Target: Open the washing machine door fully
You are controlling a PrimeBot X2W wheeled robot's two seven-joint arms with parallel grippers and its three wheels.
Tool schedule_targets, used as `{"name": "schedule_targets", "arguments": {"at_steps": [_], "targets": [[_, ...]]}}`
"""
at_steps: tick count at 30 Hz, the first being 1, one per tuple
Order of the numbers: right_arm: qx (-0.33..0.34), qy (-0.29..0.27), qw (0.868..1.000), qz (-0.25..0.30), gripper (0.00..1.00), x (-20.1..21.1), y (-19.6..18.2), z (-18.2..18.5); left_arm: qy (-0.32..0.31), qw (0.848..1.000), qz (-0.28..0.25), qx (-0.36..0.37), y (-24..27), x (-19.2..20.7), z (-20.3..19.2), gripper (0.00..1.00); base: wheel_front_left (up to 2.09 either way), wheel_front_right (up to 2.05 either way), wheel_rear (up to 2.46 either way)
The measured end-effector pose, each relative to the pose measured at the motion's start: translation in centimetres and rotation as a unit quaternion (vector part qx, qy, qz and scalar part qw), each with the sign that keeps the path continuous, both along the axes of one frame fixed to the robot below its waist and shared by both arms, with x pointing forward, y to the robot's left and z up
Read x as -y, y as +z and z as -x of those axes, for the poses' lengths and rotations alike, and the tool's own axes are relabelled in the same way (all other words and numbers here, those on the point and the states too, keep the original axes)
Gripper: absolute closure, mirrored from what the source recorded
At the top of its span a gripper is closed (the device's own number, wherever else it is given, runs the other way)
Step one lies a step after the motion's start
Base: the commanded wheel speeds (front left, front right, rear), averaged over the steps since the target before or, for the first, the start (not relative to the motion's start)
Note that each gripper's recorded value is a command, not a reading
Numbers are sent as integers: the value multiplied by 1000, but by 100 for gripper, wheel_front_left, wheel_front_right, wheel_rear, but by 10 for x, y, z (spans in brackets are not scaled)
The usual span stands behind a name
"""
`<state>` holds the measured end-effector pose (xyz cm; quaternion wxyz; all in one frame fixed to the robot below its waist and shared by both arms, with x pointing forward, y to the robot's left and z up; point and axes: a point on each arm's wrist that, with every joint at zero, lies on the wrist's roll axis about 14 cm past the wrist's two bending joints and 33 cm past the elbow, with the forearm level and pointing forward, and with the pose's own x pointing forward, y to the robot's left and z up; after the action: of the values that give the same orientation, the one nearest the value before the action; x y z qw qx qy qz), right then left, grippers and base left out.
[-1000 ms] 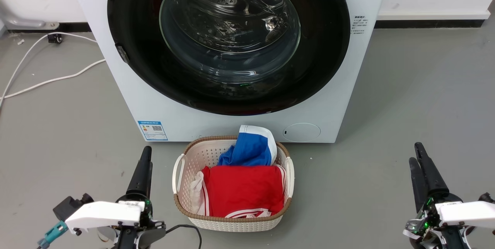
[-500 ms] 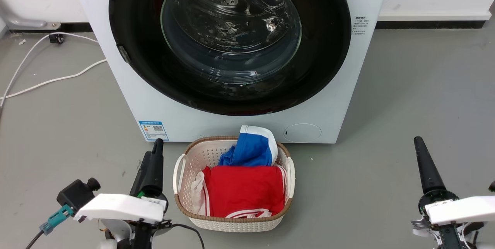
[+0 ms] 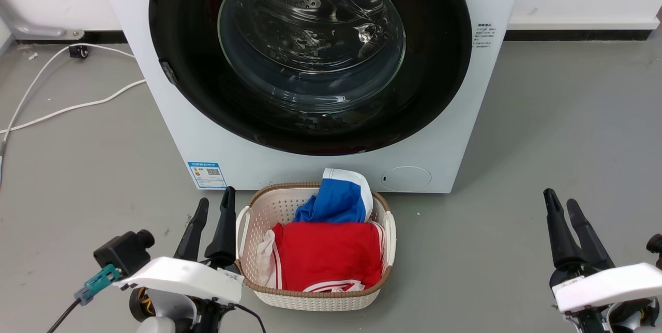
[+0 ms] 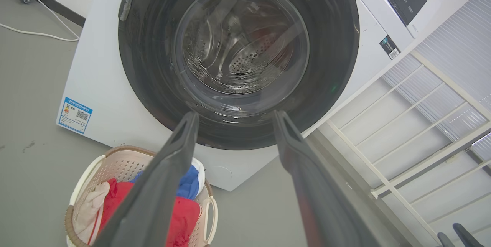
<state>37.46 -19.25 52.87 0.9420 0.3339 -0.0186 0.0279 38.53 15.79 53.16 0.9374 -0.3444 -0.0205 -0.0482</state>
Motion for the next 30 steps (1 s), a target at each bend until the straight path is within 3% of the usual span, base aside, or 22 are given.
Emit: {"name": "schedule_targets", "arguments": {"at_steps": [16, 30], "targets": [[0, 6, 993, 116, 0, -3, 1, 6, -3, 991, -135, 9, -3, 6, 3, 0, 0, 0, 0], [4, 10, 980, 200, 0, -7, 3, 11, -6, 975, -220, 27, -2, 12, 5, 0, 0, 0, 0]]}}
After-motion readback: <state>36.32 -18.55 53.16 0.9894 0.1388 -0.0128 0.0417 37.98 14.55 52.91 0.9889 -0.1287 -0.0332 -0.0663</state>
